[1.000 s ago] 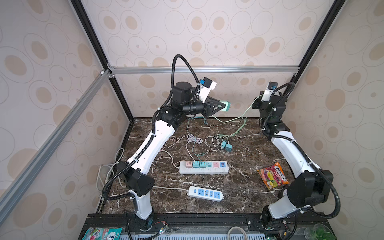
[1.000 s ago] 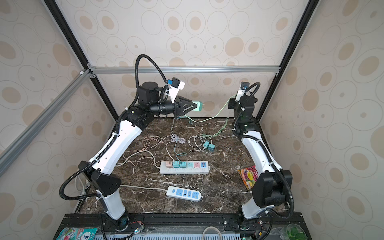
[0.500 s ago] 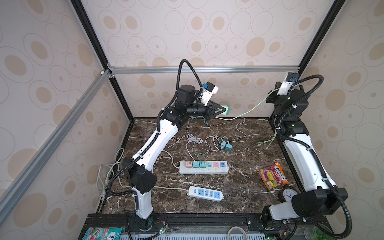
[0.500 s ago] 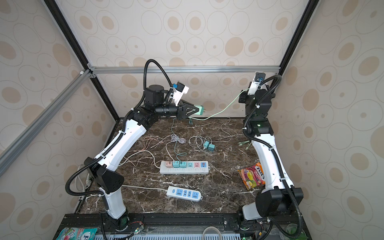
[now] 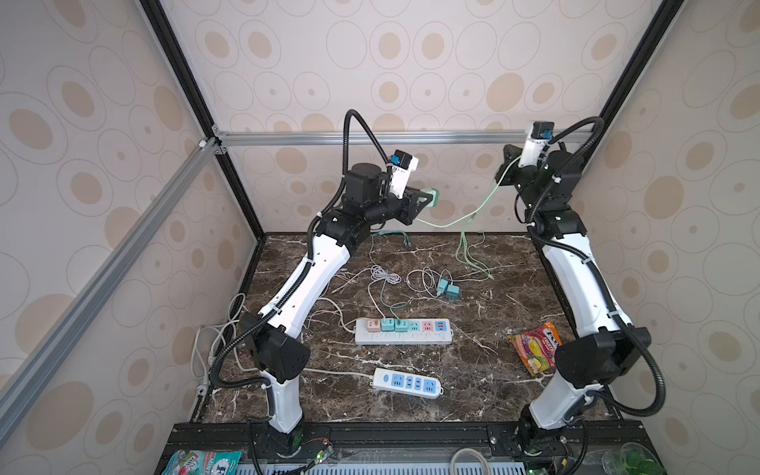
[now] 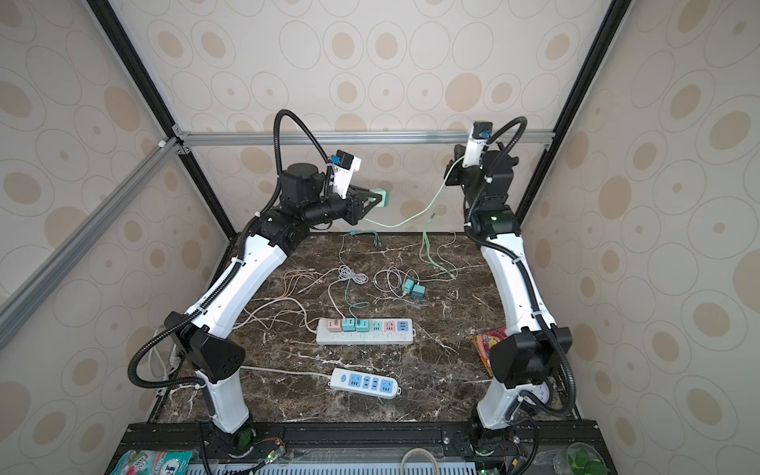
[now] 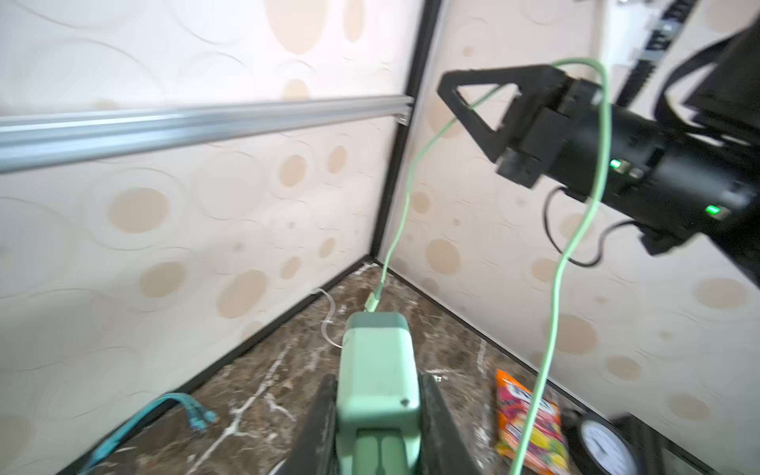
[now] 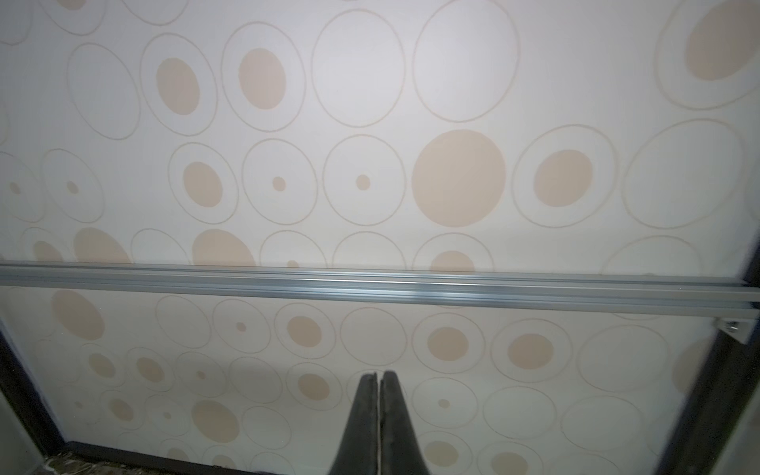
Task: Insert the plug
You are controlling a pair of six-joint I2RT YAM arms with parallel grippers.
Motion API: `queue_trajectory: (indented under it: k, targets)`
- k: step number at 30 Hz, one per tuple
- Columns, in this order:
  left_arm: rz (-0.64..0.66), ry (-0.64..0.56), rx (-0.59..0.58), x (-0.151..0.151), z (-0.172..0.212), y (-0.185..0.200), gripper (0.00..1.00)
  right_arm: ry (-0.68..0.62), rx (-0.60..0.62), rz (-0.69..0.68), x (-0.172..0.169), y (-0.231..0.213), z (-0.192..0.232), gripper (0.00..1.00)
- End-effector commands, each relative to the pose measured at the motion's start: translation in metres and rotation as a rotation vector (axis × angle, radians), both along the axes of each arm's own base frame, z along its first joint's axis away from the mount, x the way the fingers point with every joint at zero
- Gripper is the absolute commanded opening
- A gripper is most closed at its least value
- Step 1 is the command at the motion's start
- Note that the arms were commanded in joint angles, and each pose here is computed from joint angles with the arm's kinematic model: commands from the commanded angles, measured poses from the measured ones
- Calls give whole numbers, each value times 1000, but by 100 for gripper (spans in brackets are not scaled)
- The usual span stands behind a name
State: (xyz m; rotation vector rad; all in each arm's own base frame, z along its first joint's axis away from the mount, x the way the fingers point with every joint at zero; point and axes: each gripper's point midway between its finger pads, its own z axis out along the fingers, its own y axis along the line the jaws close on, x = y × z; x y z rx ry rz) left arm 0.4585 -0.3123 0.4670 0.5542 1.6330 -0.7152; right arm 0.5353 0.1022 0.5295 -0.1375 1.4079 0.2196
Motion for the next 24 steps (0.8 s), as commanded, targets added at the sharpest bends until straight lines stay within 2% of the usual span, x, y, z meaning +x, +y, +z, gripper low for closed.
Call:
queue_trajectory:
  k: [1,4,8,10,12,13,14,16,18,21,23,24]
  targets:
    - [365,-203,-62,37,59,66,0,-58,22,129,11,47,12,0]
    - [563,-325,-90,52,76,105,0,-133,49,168,34,77,14,0]
    - [707,-458,-154,59,90,142,0,-153,46,217,63,122,-9,0]
    - [743,-470,-114,67,79,146,0,-101,13,240,79,142,-44,0]
    - [748,-417,-69,78,51,143,0,4,-16,247,94,152,-92,0]
    - [723,-383,-40,82,32,138,0,64,-36,250,98,155,-120,4]
    - [699,-354,-16,85,14,133,0,111,-52,252,100,156,-143,10]
    - [659,-280,38,91,-26,125,0,222,-112,271,96,158,-198,32]
    - [641,-206,92,95,-61,121,0,313,-187,329,81,163,-232,52]
    - [619,-149,133,98,-88,117,0,432,-313,394,53,161,-275,68]
    - [612,-132,137,98,-95,116,0,457,-385,424,33,156,-291,80]
    - [614,-126,134,98,-96,117,0,457,-426,456,20,155,-297,99]
